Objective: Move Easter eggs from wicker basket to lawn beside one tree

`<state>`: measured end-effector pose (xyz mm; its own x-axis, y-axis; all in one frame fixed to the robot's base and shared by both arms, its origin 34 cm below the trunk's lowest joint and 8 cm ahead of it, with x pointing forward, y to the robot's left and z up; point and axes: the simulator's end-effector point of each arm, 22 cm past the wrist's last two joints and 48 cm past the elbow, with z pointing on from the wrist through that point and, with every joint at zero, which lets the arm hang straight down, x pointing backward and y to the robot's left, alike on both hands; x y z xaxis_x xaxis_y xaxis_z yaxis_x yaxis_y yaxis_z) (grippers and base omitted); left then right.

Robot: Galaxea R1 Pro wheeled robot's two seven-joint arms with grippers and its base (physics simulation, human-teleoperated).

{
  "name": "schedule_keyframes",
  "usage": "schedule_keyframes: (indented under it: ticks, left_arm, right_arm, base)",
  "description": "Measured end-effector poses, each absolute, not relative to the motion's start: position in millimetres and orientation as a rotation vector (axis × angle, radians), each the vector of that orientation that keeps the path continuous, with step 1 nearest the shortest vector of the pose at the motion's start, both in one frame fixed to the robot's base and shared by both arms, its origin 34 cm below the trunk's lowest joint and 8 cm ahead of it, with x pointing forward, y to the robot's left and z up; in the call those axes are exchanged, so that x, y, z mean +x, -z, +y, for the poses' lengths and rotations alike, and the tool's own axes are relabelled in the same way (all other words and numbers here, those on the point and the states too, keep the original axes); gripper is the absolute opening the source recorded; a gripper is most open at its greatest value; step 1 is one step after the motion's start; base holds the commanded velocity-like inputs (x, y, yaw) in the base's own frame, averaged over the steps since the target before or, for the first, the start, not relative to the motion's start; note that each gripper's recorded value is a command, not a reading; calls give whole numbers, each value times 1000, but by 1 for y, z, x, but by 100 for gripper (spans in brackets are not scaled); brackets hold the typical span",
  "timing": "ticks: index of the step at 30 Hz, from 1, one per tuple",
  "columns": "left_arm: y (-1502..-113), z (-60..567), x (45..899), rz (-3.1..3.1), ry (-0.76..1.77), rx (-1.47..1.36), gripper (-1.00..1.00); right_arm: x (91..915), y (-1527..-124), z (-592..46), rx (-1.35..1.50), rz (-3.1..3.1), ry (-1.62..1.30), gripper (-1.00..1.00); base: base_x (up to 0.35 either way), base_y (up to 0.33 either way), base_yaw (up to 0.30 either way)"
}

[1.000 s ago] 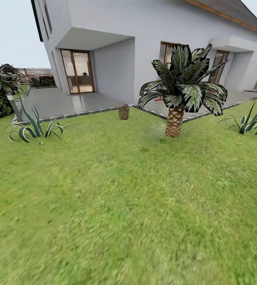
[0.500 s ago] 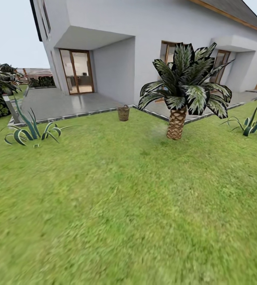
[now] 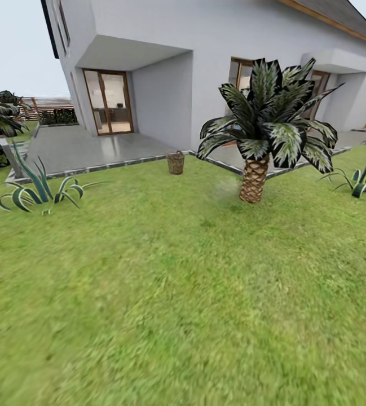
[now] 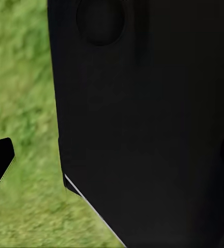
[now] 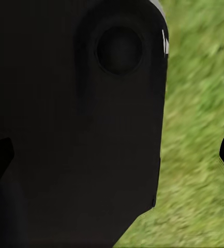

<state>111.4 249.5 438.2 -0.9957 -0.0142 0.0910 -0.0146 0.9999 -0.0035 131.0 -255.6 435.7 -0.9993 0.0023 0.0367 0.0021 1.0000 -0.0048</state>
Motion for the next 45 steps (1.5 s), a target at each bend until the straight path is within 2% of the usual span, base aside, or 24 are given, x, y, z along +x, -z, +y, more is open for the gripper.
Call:
schedule_keyframes:
  ticks: [45]
  left_arm:
    - [-438, 249, 111, -3051, -6, 22, 100]
  right_arm:
    - [130, -436, -254, 9, -3102, -2, 100]
  base:
    - [331, 0, 0]
